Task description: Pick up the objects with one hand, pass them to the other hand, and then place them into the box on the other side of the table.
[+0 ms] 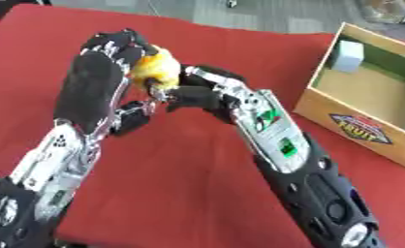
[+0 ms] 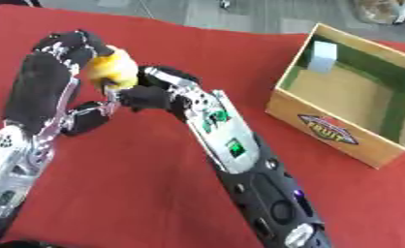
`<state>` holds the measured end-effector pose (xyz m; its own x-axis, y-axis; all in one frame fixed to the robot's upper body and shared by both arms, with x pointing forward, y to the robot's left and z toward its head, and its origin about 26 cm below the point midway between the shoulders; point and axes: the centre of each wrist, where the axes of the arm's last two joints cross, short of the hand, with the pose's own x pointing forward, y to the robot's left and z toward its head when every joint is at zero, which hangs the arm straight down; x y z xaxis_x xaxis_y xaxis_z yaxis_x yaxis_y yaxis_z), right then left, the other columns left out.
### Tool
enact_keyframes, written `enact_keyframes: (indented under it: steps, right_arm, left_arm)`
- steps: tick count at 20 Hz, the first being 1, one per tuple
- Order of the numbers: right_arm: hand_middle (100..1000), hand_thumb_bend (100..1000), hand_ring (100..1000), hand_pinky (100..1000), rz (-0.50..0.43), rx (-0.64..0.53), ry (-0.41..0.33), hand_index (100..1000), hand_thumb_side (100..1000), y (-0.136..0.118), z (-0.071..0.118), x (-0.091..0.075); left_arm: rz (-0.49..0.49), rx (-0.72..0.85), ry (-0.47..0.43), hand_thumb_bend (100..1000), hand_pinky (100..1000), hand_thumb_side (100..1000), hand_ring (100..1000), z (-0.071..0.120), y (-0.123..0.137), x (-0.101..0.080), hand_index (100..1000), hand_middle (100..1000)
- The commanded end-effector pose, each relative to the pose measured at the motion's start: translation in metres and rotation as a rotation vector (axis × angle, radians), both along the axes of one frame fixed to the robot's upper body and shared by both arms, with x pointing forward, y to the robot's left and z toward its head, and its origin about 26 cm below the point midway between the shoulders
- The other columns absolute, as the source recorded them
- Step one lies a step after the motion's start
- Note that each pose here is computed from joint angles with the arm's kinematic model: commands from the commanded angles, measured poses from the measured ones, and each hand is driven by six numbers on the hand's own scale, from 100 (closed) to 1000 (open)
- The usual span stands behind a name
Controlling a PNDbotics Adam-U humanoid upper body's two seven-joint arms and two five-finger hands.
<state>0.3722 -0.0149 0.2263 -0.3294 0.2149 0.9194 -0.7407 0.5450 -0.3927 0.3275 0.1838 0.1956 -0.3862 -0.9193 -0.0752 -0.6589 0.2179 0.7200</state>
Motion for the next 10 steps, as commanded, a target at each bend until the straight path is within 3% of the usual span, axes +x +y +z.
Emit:
enact_keyframes:
  steps: [1, 3, 10]
  right_arm:
    - [482, 100, 767, 764, 0.031, 0.043, -0.054, 591, 417, -0.0009, 0.019, -0.0081]
    - [481, 100, 766, 764, 0.032, 0.046, -0.054, 591, 415, -0.0017, 0.0199, -0.0086]
    - [481, 100, 765, 775, 0.036, 0.051, -0.059, 591, 403, -0.0036, 0.0228, -0.0102]
  left_arm:
    - [0.02, 0.024, -0.003, 905, 782, 198, 613, 0.0012, 0.0046, 0.0014, 790, 700]
    - [0.021, 0.034, -0.006, 978, 797, 243, 635, 0.0009, 0.005, 0.0015, 820, 722]
    - [0.045, 0.043, -0.022, 1000, 799, 283, 639, 0.0003, 0.007, 0.0019, 825, 725]
